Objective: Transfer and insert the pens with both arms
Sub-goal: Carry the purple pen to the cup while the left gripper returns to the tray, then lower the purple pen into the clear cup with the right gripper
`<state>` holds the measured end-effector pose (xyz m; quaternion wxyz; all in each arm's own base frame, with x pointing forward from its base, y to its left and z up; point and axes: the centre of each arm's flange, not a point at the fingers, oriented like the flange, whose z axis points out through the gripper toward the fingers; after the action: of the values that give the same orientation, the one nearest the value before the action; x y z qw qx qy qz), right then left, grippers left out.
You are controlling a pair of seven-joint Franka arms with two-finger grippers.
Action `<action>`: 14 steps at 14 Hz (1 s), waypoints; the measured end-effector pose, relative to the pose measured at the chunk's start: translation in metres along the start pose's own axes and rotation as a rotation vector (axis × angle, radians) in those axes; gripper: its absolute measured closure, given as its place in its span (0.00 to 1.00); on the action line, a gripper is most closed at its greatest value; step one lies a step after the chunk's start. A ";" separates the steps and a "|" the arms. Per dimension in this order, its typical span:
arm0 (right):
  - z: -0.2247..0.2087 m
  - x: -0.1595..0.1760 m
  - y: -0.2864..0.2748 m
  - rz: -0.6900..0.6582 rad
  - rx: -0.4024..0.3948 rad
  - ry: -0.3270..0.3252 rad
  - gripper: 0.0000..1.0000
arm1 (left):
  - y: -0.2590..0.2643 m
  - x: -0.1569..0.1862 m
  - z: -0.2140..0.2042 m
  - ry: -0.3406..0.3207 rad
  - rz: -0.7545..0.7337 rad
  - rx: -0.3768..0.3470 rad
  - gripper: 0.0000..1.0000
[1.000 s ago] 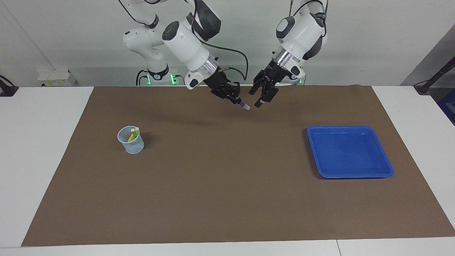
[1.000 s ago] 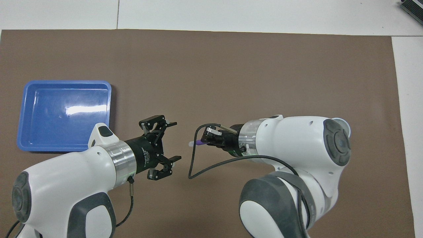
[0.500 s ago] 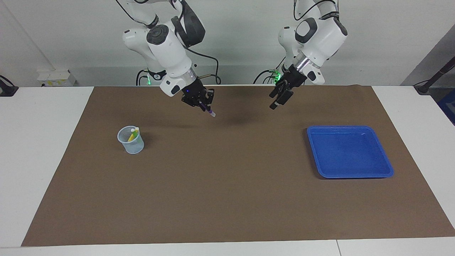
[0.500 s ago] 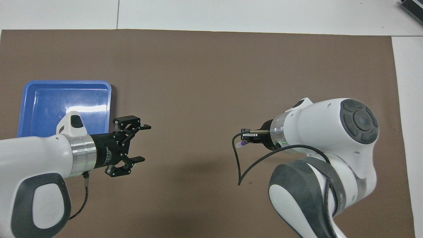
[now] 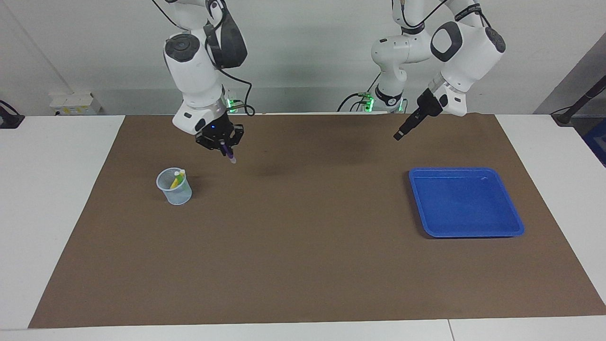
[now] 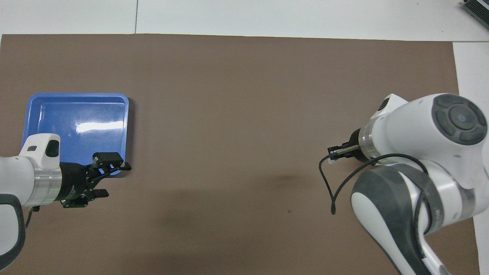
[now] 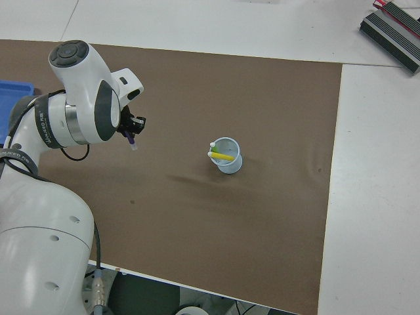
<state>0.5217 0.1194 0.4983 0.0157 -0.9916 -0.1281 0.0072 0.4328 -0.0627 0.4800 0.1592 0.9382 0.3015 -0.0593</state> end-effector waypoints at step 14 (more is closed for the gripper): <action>0.039 -0.017 0.122 -0.308 -0.144 0.017 0.82 | -0.026 0.052 -0.061 0.142 0.488 0.254 0.00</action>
<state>0.5351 -0.0016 0.4555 -0.0534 -0.9588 -0.2786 -0.0129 0.4606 0.0057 0.5197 0.0284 0.9973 0.0673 0.0094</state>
